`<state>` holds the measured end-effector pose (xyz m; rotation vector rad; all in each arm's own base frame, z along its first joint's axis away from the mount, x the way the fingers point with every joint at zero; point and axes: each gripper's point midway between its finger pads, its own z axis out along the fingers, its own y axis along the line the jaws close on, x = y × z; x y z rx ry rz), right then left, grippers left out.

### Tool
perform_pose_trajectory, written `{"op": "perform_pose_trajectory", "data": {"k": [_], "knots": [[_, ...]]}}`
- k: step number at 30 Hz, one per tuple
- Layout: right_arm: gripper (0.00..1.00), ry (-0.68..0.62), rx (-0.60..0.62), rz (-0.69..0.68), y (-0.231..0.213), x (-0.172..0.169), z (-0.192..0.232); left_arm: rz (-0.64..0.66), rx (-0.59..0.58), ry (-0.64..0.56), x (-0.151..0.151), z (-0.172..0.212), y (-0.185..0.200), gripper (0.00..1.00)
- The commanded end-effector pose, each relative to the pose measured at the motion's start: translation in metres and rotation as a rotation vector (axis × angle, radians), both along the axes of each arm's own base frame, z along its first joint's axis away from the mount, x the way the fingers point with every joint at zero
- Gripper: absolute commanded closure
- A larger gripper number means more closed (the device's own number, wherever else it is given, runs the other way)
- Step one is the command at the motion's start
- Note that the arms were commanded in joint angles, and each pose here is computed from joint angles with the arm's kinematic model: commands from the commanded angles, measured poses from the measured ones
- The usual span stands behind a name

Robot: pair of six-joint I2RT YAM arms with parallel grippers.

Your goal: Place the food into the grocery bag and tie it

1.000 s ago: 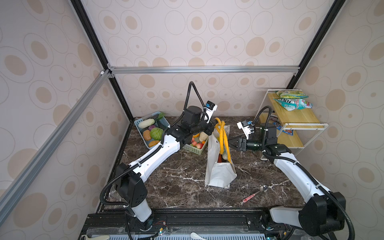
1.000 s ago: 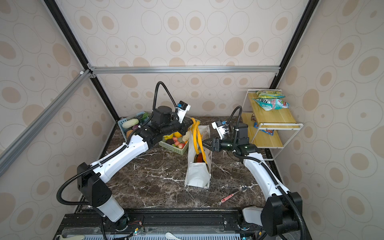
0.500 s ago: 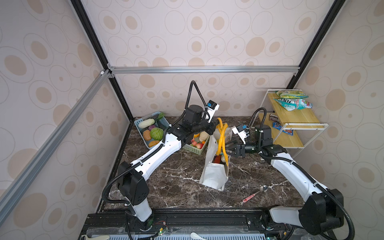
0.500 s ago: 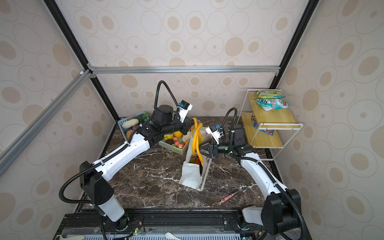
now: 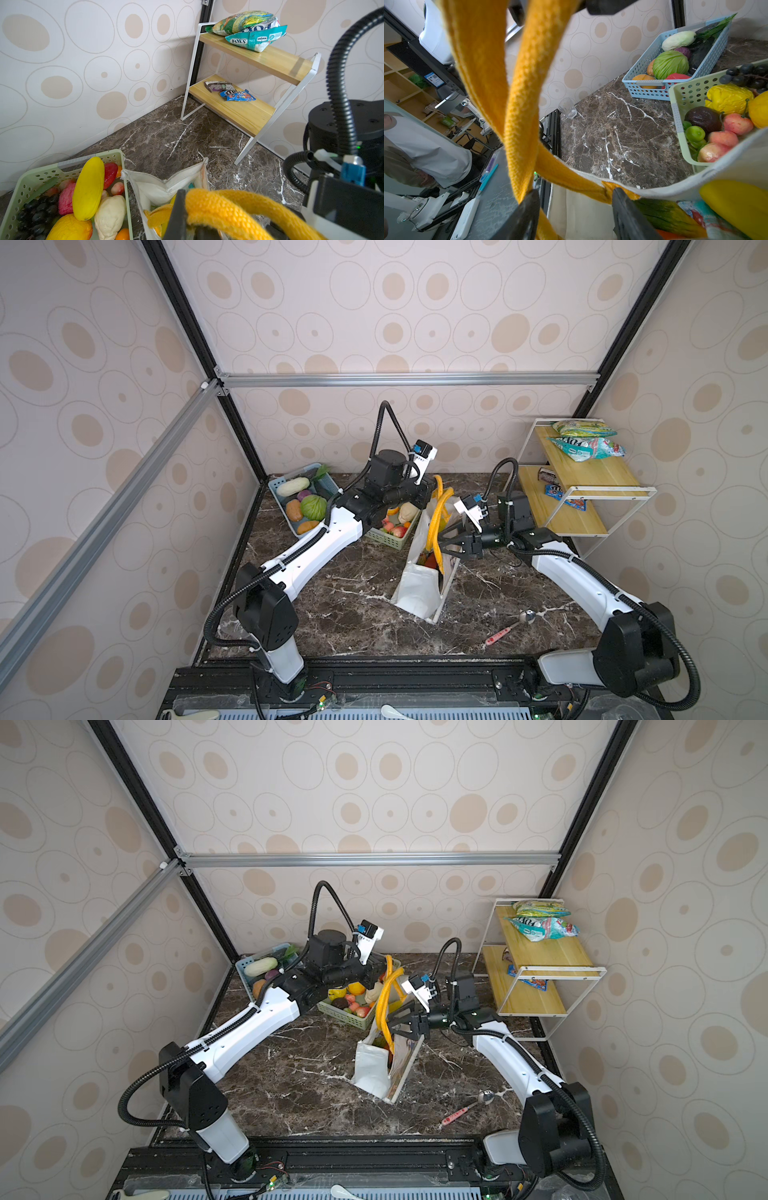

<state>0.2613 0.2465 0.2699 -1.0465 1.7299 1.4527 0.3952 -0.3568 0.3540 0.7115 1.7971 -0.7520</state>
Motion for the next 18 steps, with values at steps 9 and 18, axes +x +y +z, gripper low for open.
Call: {"op": "perform_pose_trajectory", "data": {"k": [9, 18], "knots": [[0.41, -0.156, 0.023, 0.088, 0.014, 0.013, 0.0, -0.014, -0.071, 0.012, 0.002, 0.021, -0.004, 1.0], [0.41, -0.206, 0.055, 0.177, 0.017, -0.002, 0.001, -0.009, -0.078, 0.041, 0.005, 0.023, -0.007, 1.0]]}}
